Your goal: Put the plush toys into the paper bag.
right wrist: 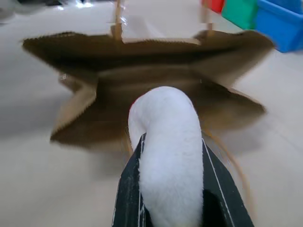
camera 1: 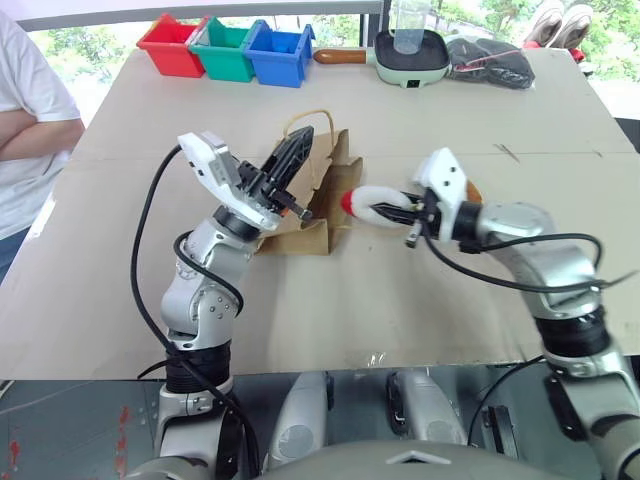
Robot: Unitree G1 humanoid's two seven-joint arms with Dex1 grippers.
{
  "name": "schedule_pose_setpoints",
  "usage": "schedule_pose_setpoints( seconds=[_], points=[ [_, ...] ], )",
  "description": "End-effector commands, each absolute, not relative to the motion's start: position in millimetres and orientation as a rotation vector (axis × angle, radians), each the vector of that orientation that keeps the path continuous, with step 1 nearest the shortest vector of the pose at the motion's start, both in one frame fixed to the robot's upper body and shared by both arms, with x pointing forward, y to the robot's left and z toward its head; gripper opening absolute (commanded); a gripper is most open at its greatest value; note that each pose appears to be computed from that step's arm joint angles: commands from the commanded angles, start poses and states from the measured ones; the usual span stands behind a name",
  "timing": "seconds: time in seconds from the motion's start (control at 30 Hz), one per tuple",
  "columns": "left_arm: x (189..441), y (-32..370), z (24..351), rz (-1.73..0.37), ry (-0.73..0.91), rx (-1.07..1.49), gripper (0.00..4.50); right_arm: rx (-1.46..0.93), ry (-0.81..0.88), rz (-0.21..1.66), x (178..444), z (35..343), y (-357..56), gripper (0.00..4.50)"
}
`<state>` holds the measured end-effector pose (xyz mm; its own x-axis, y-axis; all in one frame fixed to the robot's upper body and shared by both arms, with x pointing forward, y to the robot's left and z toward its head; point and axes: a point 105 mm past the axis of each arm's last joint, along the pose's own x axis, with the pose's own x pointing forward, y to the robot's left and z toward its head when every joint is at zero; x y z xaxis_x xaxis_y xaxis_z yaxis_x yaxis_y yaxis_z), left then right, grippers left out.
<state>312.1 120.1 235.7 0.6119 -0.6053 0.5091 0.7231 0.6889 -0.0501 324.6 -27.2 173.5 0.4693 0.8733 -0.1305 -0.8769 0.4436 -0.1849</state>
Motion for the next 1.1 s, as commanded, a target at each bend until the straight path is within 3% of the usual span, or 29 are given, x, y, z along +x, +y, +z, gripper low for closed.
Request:
schedule_pose_setpoints(
  seconds=[0.03,0.3,0.43,0.53,0.7,1.1],
  points=[
    [302,113,247,-0.825,-0.531,-0.220,0.00,-0.190,-0.035,1.126,324,181,-5,0.07],
    [298,104,246,-0.842,-0.521,-0.232,0.00,-0.147,-0.009,1.304,320,153,57,0.07],
    [296,99,245,-0.851,-0.517,-0.252,0.00,-0.079,0.041,1.252,342,138,81,0.07],
    [295,100,245,-0.845,-0.515,-0.259,0.00,-0.021,0.049,1.244,347,133,84,1.19],
    [297,115,247,-0.774,-0.528,-0.284,0.00,0.013,0.014,1.291,332,141,63,3.45],
    [309,129,233,-0.750,-0.508,-0.311,0.00,-0.039,0.002,1.170,307,163,-10,3.45]
  ],
)
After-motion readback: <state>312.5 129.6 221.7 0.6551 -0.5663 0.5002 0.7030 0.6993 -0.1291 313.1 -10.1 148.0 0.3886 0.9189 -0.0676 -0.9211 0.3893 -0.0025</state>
